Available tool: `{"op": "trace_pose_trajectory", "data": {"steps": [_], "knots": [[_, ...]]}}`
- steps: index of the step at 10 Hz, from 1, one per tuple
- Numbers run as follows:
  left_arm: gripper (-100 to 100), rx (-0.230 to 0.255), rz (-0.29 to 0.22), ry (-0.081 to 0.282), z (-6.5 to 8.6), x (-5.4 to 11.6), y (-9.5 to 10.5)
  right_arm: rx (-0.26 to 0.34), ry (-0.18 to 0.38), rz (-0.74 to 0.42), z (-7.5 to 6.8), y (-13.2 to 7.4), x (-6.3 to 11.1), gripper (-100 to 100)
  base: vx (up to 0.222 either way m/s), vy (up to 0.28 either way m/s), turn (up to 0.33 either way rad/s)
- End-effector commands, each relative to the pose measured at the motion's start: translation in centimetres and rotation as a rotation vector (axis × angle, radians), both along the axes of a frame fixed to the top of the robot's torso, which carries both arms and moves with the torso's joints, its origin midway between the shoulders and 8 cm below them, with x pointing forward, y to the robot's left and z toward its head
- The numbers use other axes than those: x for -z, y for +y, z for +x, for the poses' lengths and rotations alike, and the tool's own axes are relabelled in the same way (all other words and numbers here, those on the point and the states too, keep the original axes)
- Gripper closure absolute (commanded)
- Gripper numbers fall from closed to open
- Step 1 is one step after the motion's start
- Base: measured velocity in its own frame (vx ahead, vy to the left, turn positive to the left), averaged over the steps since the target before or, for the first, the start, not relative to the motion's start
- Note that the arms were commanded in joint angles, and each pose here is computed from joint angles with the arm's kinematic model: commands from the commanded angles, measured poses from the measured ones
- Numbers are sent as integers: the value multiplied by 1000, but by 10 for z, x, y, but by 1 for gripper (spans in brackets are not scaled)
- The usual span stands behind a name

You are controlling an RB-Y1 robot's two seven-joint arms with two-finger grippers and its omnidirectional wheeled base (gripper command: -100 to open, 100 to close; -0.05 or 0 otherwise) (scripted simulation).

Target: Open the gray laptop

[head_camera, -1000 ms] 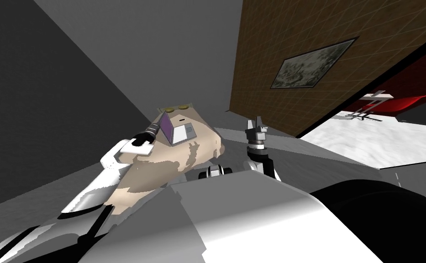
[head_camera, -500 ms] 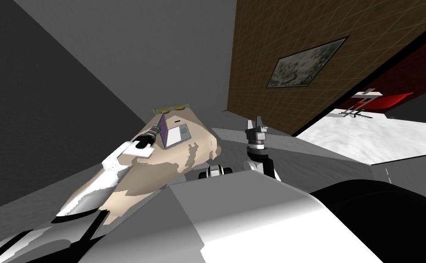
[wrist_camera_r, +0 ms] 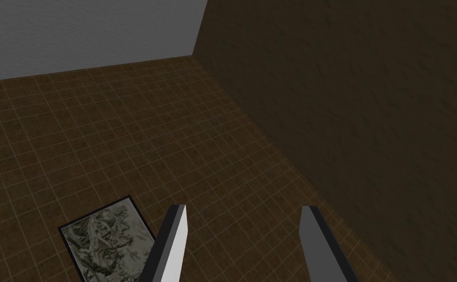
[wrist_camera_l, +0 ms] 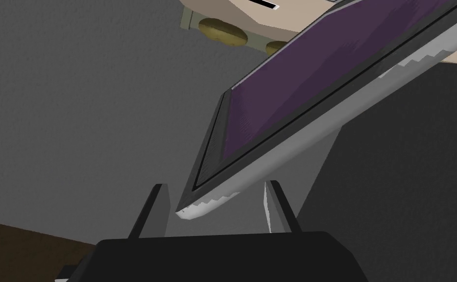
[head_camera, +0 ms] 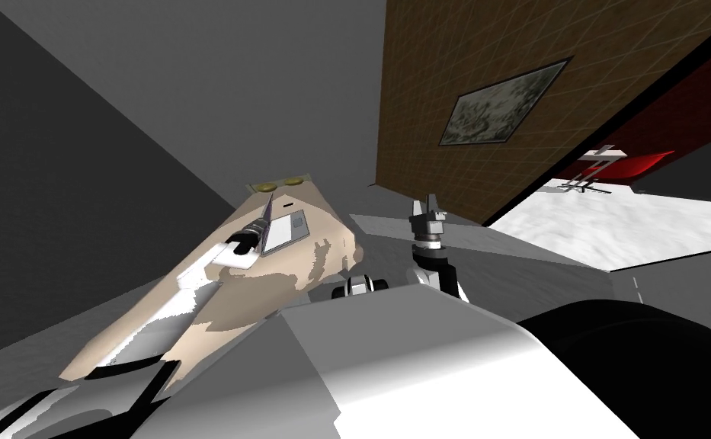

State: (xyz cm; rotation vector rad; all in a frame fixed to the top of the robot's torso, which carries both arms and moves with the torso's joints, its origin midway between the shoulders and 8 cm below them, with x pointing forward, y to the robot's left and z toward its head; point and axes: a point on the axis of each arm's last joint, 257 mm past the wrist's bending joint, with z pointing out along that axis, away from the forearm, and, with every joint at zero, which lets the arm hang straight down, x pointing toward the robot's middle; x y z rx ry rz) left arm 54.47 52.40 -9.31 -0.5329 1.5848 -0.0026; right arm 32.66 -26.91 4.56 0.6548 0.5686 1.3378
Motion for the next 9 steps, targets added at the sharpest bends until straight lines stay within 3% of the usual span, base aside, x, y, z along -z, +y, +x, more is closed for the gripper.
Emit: {"op": "trace_pose_trajectory", "data": {"steps": [1,2,3,4,5,8,9], "knots": [[100,0,42,19,-2,6,4,0,0,0,0,0,0,0,13,-62,6],[100,-9,95,33,-3,15,10,0,0,0,0,0,0,0,5,-41,-7],[100,-17,111,44,-2,25,13,0,0,0,0,0,0,0,6,-60,-36],[100,-18,130,43,-2,23,14,0,0,0,0,0,0,0,0,-41,-17],[100,-25,152,55,-2,34,17,0,0,0,0,0,0,0,4,-38,-31],[100,-31,200,69,-2,43,20,0,0,0,0,0,0,0,4,-33,-14],[100,-35,224,85,-2,54,21,0,0,0,0,0,0,0,4,-35,-18]]}}
